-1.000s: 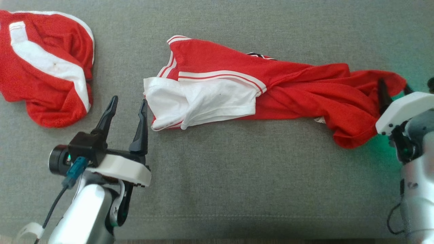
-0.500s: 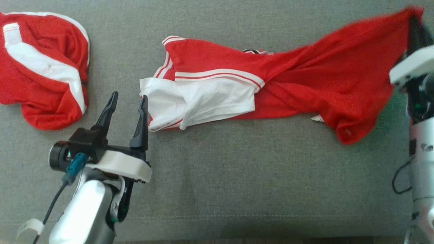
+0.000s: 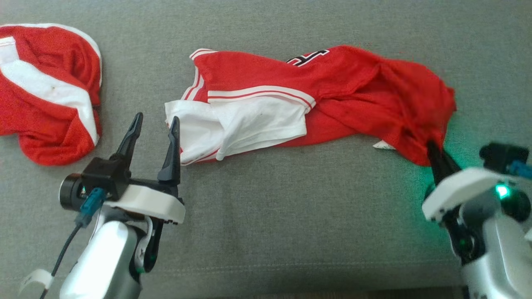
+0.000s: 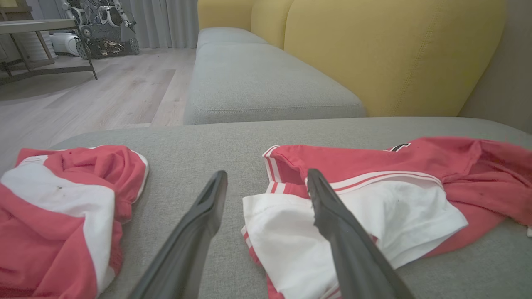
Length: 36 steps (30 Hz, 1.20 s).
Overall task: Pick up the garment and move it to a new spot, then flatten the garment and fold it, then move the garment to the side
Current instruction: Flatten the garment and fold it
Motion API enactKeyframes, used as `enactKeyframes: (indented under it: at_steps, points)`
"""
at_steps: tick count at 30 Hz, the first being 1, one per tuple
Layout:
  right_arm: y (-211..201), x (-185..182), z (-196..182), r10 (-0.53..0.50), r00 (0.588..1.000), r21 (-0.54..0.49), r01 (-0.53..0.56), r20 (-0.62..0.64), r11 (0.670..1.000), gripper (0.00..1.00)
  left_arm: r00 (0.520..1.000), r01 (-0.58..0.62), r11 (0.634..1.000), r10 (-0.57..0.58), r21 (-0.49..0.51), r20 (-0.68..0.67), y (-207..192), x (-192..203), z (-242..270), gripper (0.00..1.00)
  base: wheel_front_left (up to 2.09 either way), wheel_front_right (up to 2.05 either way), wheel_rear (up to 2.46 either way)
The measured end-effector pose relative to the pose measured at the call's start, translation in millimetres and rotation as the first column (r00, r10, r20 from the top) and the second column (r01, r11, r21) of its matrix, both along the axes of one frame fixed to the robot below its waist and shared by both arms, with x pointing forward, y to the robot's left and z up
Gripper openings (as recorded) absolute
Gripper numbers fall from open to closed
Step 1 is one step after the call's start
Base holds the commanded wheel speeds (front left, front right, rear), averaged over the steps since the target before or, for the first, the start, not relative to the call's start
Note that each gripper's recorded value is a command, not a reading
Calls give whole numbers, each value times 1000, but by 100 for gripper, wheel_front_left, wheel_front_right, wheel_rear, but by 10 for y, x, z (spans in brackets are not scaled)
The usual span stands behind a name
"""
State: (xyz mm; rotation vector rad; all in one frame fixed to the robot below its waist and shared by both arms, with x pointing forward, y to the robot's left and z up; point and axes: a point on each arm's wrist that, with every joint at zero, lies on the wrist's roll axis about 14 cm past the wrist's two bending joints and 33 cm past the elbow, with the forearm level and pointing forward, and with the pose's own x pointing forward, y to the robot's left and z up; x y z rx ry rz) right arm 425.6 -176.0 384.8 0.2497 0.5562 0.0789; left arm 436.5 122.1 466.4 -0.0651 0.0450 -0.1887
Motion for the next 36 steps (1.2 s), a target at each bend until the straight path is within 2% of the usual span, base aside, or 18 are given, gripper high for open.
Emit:
enactKeyframes:
  at_steps: [2, 6, 7, 8, 9, 17, 25, 28, 36]
  points:
    - [-36, -136, -76, -10, 999, -10, 9, -36, 1000, 0, 1000, 5, 1000, -5, -2, 0, -18, 6, -3, 100, 0, 0, 0]
    - [-137, -111, 23, -52, 999, -18, 52, 2, 998, 0, 1000, 12, 1000, -12, -4, -2, -42, 19, -16, 100, 0, 0, 0]
    - [-158, -103, 48, -59, 998, -19, 59, 11, 998, 14, 1000, 13, 1000, -13, -2, -2, -41, 22, -17, 100, 0, 0, 0]
    - [-179, -98, 66, -65, 998, -22, 65, 18, 998, 61, 1000, 15, 1000, -15, -2, -1, -44, 24, -17, 100, 0, 0, 0]
    - [-197, -87, 94, -74, 997, -21, 75, 33, 997, 100, 1000, 16, 1000, -16, -2, -1, -46, 24, -15, 100, 0, 0, 0]
    - [-163, -14, 509, -90, 971, -2, 92, 220, 996, 100, 1000, 8, 1000, -8, 7, 20, -6, -15, 75, 100, 0, 0, 0]
    - [36, -68, 961, -2, 923, -74, 33, 385, 997, 100, 1000, -10, 1000, 10, 22, 24, 68, -165, 119, 100, 0, 0, 0]
    - [115, -135, 1033, 27, 912, -90, 11, 408, 996, 100, 1000, -17, 999, 17, 30, 26, 103, -232, 135, 100, 0, 0, 0]
    - [136, -332, 1001, 33, 917, -92, 4, 397, 996, 100, 999, -33, 998, 32, 45, 19, 159, -378, 148, 100, 0, 0, 0]
